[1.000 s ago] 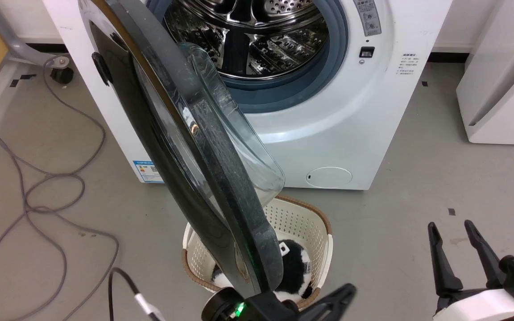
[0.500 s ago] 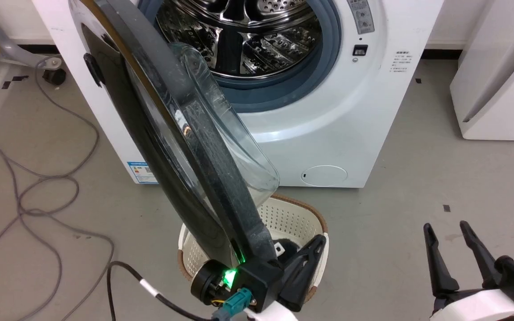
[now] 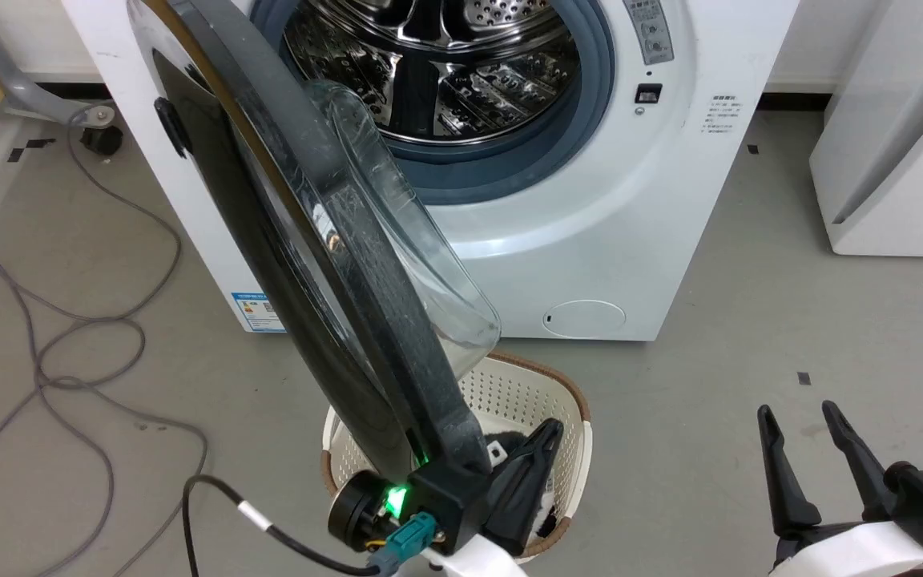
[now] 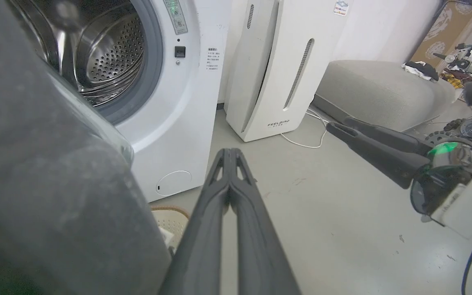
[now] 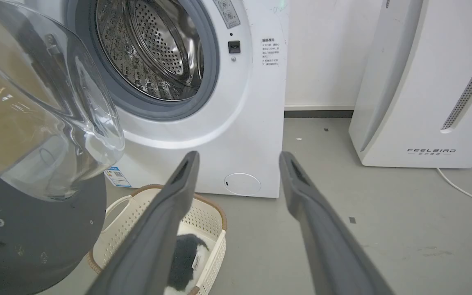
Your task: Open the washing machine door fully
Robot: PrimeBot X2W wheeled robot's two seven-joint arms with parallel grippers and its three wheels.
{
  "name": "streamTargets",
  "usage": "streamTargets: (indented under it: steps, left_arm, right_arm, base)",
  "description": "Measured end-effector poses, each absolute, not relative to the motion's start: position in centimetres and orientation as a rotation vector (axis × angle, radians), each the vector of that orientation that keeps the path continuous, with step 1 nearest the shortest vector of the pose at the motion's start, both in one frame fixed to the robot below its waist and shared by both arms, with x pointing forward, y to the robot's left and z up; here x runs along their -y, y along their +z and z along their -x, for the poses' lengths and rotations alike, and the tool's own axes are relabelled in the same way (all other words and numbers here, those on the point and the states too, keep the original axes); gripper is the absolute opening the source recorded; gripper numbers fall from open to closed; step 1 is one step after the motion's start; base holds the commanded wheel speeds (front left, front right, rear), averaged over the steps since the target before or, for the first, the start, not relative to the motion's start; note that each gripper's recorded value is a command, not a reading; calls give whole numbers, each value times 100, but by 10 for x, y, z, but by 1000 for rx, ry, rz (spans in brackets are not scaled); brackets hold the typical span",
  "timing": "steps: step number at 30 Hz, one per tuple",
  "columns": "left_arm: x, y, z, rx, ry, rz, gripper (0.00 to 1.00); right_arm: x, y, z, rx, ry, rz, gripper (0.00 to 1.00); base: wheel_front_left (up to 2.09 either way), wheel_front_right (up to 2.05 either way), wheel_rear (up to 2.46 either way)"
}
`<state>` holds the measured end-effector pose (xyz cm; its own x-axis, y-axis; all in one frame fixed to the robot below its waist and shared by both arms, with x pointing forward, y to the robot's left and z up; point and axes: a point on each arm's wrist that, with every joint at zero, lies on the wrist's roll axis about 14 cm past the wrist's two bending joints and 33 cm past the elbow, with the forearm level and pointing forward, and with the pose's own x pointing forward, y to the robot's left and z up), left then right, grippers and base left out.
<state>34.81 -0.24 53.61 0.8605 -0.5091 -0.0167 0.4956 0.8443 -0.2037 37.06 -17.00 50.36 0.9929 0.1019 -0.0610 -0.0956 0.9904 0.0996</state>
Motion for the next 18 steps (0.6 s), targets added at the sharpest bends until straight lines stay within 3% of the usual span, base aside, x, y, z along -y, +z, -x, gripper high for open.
streamTargets:
  steps: [18]
  left_arm:
    - [-52, 524, -325, -130, -303, 233, 0]
  right_arm:
    - [149, 508, -374, -55, 167, -101, 100]
  base:
    - [0, 0, 0]
